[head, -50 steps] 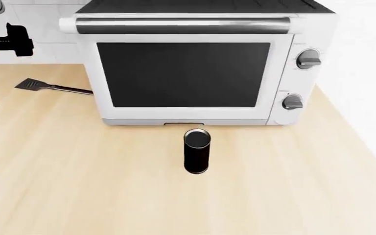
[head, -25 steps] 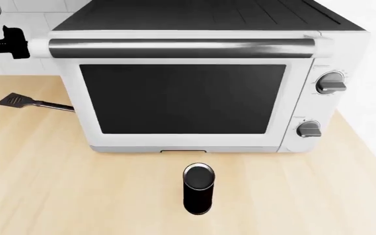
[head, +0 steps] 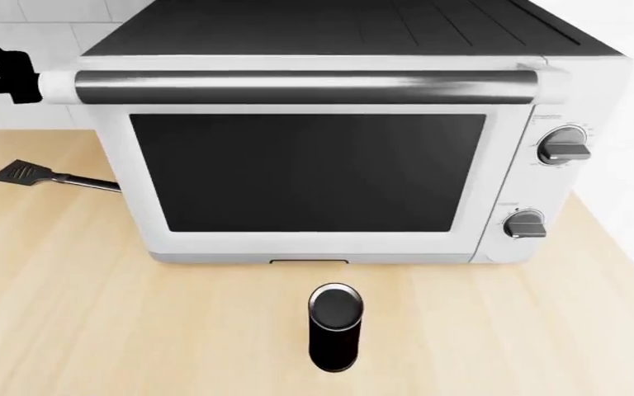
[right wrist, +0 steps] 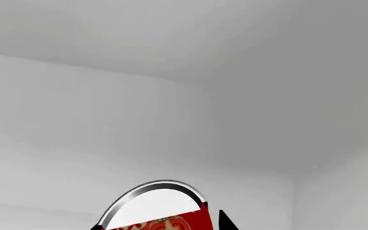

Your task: Pick the cans from the counter and place them in their designated side in the cabinet.

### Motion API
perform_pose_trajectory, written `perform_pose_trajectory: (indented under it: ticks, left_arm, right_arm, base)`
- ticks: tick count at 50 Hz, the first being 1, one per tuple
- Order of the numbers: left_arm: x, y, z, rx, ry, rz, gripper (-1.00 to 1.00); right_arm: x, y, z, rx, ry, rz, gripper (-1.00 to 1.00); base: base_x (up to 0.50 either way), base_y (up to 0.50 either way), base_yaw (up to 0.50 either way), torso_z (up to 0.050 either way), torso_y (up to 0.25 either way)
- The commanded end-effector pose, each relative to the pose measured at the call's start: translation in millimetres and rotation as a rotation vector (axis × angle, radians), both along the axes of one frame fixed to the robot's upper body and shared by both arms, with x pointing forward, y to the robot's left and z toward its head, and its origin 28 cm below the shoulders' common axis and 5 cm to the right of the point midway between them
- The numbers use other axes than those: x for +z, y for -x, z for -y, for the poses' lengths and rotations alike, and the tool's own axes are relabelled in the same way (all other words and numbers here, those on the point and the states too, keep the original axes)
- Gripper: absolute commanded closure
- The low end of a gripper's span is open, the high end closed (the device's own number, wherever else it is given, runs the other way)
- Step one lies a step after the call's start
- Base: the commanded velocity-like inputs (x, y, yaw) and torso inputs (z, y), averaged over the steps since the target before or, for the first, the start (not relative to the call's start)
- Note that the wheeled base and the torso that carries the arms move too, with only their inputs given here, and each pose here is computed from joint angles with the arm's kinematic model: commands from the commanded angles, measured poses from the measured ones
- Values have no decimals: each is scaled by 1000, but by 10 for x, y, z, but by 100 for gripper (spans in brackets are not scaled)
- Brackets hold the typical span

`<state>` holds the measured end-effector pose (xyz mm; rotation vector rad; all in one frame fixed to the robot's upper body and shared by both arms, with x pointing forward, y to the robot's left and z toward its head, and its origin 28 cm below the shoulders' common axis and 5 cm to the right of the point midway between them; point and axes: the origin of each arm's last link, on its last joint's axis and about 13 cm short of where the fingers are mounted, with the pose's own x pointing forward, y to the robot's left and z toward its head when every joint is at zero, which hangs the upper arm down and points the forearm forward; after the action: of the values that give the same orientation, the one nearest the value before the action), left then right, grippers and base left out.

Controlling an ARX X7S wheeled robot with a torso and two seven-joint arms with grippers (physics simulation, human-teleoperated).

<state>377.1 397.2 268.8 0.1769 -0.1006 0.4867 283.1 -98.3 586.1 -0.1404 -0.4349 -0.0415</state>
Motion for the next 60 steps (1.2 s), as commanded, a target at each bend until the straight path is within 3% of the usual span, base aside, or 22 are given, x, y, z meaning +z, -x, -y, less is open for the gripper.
perform_pose_trajectory:
  ticks: [1, 35, 36, 60]
  left_arm:
    - [-9, 3, -14, 4, -1, -3, -100]
    - [-61, -24, -13, 8, 3, -14, -100]
    - [-63, -26, -12, 8, 3, -15, -100]
    - [-76, -28, -5, 4, 6, -15, -100]
  right_arm:
    - [32, 35, 3, -5, 11, 18, 100]
    - [32, 35, 3, -5, 11, 18, 100]
    - [32, 35, 3, -5, 11, 18, -100]
    - [32, 35, 3, -5, 11, 18, -100]
  base:
    - [0, 0, 0, 0, 0]
    - [0, 0, 0, 0, 1]
    - [0, 0, 0, 0, 0]
    - [0, 0, 0, 0, 0]
